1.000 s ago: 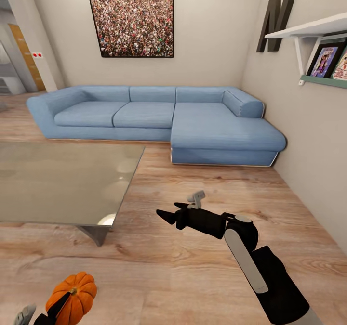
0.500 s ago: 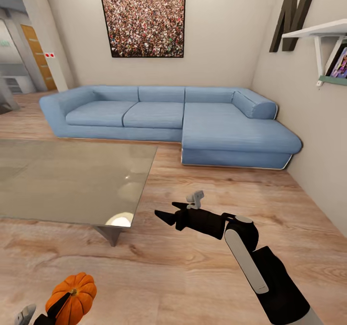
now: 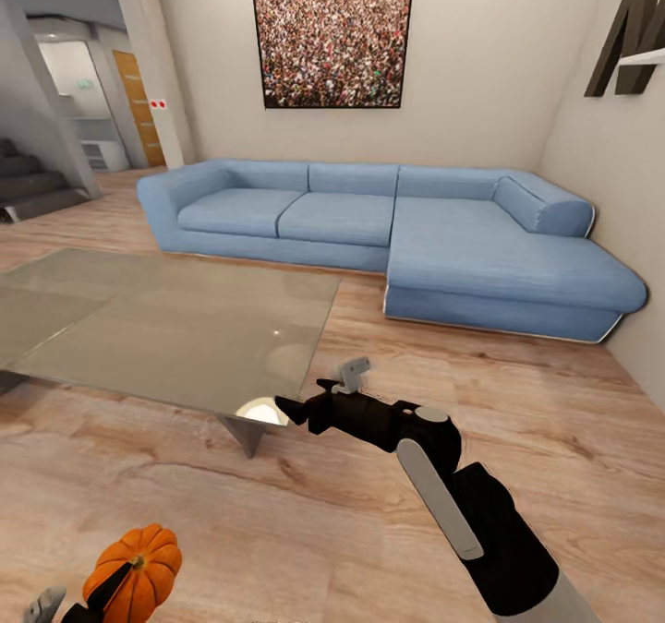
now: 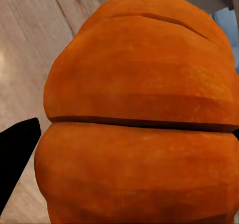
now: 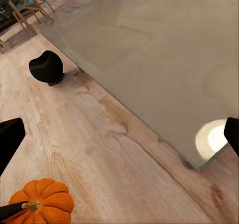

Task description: Place each of the two pumpkins and all three candles from the living room inside a cabinet in the living room (use any cabinet), then make sure every cabinet is closed, and position the cauldron so it is next to a table in the living room.

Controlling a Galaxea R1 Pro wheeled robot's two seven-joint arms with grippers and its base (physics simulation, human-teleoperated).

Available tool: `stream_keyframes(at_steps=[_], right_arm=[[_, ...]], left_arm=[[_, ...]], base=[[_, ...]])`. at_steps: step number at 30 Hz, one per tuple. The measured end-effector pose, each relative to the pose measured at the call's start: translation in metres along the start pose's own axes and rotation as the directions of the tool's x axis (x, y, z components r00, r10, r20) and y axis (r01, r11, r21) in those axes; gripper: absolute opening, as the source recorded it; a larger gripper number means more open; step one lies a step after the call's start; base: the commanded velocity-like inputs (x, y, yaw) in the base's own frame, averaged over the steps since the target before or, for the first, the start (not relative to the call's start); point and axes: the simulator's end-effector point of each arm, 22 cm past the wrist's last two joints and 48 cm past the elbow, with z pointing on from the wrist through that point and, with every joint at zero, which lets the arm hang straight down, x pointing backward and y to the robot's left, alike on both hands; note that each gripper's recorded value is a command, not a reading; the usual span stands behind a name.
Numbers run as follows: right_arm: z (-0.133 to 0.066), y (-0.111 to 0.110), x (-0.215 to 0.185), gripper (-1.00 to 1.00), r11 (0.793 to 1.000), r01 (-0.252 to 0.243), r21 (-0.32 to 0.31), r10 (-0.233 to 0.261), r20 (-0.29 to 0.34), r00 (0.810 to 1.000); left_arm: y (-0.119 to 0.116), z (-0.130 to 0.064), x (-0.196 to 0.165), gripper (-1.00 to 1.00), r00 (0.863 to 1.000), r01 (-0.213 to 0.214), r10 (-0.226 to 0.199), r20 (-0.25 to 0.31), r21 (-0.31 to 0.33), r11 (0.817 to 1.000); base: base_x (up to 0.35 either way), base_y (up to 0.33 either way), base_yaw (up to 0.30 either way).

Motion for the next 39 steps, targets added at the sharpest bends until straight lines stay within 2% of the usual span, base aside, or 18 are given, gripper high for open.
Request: stream_keyframes(at_steps=[3,7,14,16,17,19,20,22,36,38,39], right_arm=[[0.006,0.012,0.006,1.0,1.0,0.016,-0.013,-0.016,-0.015,1.0],[0.008,0.018,0.009,1.0,1.0,0.022,-0.019,-0.022,-0.023,0.999],[0.01,0.022,0.011,1.0,0.999,0.02,-0.025,-0.021,-0.029,0.999],[0.01,0.021,0.011,1.0,1.0,0.022,-0.014,-0.022,-0.032,0.999],[0.012,0.017,0.01,1.0,0.999,0.027,0.02,-0.026,-0.03,0.999],[0.013,0.016,0.01,1.0,0.999,0.028,0.031,-0.027,-0.029,0.999],[0.014,0.015,0.009,1.0,0.999,0.028,0.038,-0.027,-0.029,0.999],[0.014,0.015,0.009,1.0,0.999,0.028,0.044,-0.027,-0.029,0.999],[0.015,0.016,0.009,1.0,0.999,0.028,0.046,-0.026,-0.027,0.999],[0.015,0.015,0.009,1.0,0.999,0.027,0.046,-0.026,-0.027,0.999],[0.015,0.015,0.009,1.0,0.999,0.027,0.046,-0.026,-0.027,0.999]], left_arm=[[0.001,0.0,0.0,-1.0,1.0,-0.001,0.001,-0.001,-0.002,1.0],[0.019,-0.002,0.001,-1.0,1.0,0.002,-0.003,-0.013,-0.033,0.999],[0.019,-0.002,0.0,-1.0,1.0,0.012,-0.012,-0.01,-0.025,1.0],[0.017,-0.002,-0.001,-1.0,1.0,0.017,-0.017,-0.008,-0.012,1.0],[0.006,-0.003,-0.002,-1.0,1.0,0.022,-0.022,-0.008,0.037,0.999],[-0.002,-0.004,-0.003,-1.0,1.0,0.018,-0.017,-0.009,0.075,0.997],[-0.014,-0.006,-0.003,-1.0,1.0,0.017,-0.016,-0.012,0.131,0.991],[-0.02,-0.008,-0.003,-1.0,1.0,0.008,-0.006,-0.013,0.163,0.987],[-0.022,-0.007,-0.001,-1.0,1.0,0.002,0.001,-0.018,0.168,0.986],[-0.022,-0.006,-0.004,-1.0,1.0,-0.005,0.008,-0.018,0.169,0.986],[-0.024,-0.005,-0.011,-1.0,0.999,-0.024,0.028,-0.021,0.17,0.985]], base=[[0.0,0.0,0.291],[0.051,0.145,0.292],[0.105,0.259,0.292],[0.115,0.282,0.292],[0.118,0.29,0.292],[0.124,0.293,0.292],[0.139,0.292,0.292],[0.149,0.289,0.292],[0.171,0.281,0.292],[0.212,0.259,0.292],[0.228,0.245,0.292]])
